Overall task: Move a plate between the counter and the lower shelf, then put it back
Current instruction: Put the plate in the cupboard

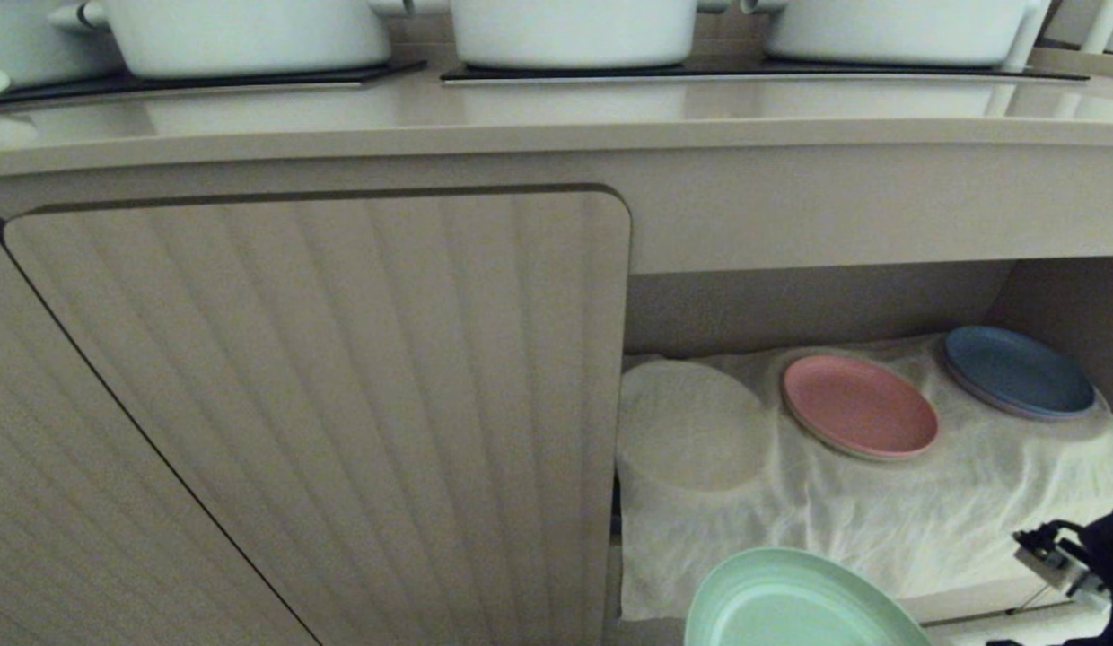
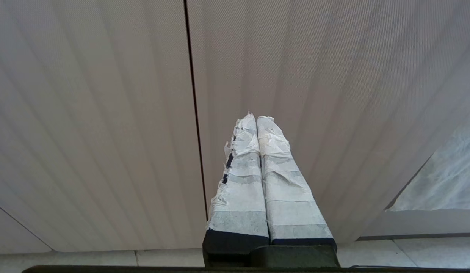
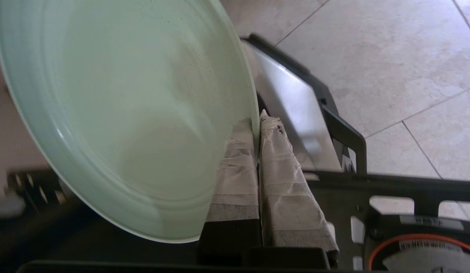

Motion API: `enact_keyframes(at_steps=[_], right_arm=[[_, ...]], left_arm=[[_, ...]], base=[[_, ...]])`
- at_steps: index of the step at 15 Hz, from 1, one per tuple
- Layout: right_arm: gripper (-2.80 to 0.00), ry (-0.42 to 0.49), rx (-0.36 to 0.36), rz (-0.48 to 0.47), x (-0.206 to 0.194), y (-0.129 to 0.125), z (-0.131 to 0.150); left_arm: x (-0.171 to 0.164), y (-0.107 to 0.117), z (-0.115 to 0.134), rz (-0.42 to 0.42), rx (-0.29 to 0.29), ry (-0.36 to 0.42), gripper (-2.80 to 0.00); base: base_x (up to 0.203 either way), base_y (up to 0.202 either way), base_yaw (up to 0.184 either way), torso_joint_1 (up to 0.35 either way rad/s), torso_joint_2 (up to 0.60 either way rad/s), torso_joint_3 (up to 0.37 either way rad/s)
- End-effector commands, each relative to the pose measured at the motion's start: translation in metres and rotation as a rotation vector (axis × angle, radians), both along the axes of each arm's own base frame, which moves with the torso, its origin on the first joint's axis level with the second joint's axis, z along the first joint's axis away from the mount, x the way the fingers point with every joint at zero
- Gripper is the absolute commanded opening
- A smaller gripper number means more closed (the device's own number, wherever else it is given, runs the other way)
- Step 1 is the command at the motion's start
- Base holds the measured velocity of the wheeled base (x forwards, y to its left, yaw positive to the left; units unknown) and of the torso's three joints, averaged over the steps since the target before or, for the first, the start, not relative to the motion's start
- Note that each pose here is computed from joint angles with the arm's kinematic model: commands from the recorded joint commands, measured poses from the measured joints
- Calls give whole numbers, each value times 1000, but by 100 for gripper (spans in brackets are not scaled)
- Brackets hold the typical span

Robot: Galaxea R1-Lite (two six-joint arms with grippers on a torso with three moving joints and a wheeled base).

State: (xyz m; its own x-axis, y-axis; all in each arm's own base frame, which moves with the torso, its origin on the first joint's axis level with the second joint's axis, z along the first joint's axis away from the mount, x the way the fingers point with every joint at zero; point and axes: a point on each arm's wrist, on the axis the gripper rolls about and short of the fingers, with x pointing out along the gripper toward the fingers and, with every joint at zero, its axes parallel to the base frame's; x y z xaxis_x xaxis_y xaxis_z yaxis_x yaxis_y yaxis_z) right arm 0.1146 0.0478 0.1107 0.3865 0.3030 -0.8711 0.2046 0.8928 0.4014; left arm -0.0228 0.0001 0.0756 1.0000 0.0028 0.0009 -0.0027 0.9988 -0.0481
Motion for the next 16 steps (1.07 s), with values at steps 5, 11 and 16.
enact_keyframes(at_steps=[5,11,16], right_arm=[[-280,86,-26,-119,55,-1,-5],[-280,34,-7,-148,94,3,-16],[-280,12,-17,-211,134,11,-16]], left_arm=[[0,0,0,0,-1,-1,-280],[0,0,0,0,-1,-1,-280],[0,0,0,0,-1,-1,-280]], base=[[0,0,0,0,0,0],[0,0,0,0,0,0],[0,0,0,0,0,0]])
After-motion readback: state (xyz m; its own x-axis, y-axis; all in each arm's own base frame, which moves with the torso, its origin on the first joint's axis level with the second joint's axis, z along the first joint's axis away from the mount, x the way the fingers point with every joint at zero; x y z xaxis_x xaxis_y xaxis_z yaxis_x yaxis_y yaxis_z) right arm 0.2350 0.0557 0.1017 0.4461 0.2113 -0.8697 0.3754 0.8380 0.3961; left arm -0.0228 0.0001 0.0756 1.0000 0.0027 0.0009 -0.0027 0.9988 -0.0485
